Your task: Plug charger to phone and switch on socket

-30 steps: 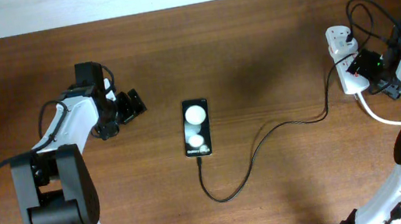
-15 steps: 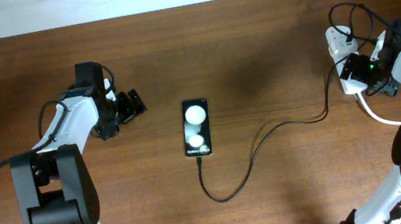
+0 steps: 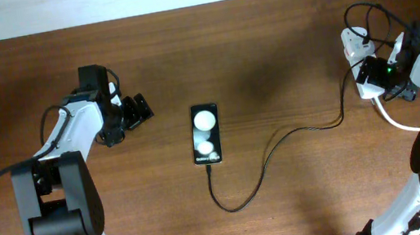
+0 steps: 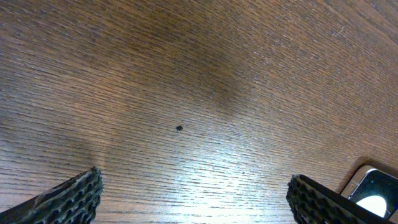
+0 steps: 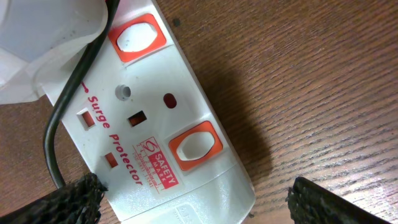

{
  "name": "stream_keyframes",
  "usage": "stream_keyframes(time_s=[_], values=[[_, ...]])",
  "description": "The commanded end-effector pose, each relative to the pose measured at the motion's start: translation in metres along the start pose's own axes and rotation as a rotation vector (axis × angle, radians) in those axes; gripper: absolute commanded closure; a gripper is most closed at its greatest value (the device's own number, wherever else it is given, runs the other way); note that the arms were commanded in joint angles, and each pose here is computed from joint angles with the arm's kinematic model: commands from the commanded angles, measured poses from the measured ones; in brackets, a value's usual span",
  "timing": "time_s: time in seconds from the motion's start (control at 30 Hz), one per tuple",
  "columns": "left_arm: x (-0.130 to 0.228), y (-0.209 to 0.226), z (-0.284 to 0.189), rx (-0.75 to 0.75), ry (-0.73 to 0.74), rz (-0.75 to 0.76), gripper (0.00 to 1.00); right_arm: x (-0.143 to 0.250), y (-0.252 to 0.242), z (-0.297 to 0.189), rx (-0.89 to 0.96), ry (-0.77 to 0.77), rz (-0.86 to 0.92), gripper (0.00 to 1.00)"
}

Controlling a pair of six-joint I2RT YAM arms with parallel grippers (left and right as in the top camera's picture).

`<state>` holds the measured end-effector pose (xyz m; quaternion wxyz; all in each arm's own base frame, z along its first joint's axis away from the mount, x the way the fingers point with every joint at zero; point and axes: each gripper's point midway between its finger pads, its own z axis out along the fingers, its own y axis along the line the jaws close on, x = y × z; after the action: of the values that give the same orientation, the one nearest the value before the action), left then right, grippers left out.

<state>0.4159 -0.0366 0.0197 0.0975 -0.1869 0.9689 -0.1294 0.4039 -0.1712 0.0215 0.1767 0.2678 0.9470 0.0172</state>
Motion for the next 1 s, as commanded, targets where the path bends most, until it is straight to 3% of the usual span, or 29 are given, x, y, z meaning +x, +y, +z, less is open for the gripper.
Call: stream_keyframes(time_s=[0.0, 0.57, 0.83, 0.97], values=[[-0.008, -0.004, -0.010, 0.009, -0.032, 0.012, 0.01, 0.001, 0.003, -0.006, -0.010, -0.006, -0.007, 0.01], [-0.004, -0.016, -0.013, 0.018, -0.035, 0.040, 0.01, 0.001, 0.004, -0.006, -0.011, -0.006, -0.008, 0.01], [0.015, -0.103, -0.094, 0.154, -0.201, 0.238, 0.01, 0.001, 0.003, -0.006, -0.010, -0.006, -0.007, 0.01], [0.021, -0.100, -0.107, 0.106, -0.232, 0.257, 0.01, 0.001, 0.003, -0.006, -0.010, -0.006, -0.007, 0.01]])
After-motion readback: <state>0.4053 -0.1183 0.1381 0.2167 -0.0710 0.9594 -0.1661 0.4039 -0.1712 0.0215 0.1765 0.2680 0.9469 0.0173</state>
